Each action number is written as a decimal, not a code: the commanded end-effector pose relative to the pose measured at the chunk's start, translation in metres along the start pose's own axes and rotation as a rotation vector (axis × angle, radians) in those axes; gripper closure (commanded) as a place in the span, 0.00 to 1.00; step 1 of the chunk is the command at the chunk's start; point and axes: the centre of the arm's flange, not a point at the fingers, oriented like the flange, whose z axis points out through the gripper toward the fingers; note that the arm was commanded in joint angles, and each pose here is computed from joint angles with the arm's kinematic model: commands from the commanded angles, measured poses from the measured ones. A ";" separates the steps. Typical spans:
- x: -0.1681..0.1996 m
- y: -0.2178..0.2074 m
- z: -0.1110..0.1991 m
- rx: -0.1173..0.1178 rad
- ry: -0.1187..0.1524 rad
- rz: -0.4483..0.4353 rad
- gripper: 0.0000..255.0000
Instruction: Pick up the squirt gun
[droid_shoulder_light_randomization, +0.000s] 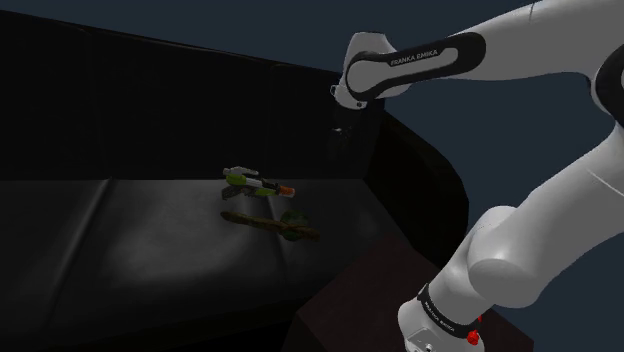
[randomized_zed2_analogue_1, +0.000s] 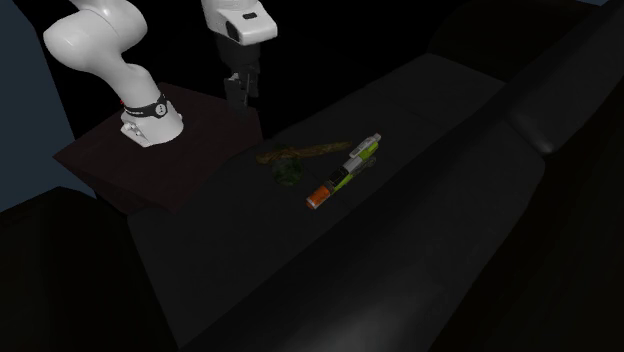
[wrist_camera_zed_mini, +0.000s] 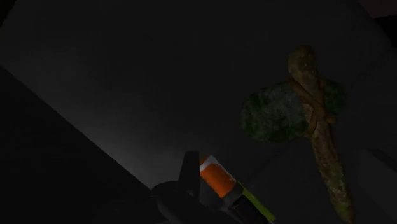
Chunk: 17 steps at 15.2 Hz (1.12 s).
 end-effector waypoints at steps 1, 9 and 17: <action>0.021 0.004 0.019 -0.006 0.005 -0.063 0.00; 0.102 0.003 0.083 -0.023 0.022 -0.302 0.00; 0.182 -0.016 0.145 -0.041 0.040 -0.541 0.00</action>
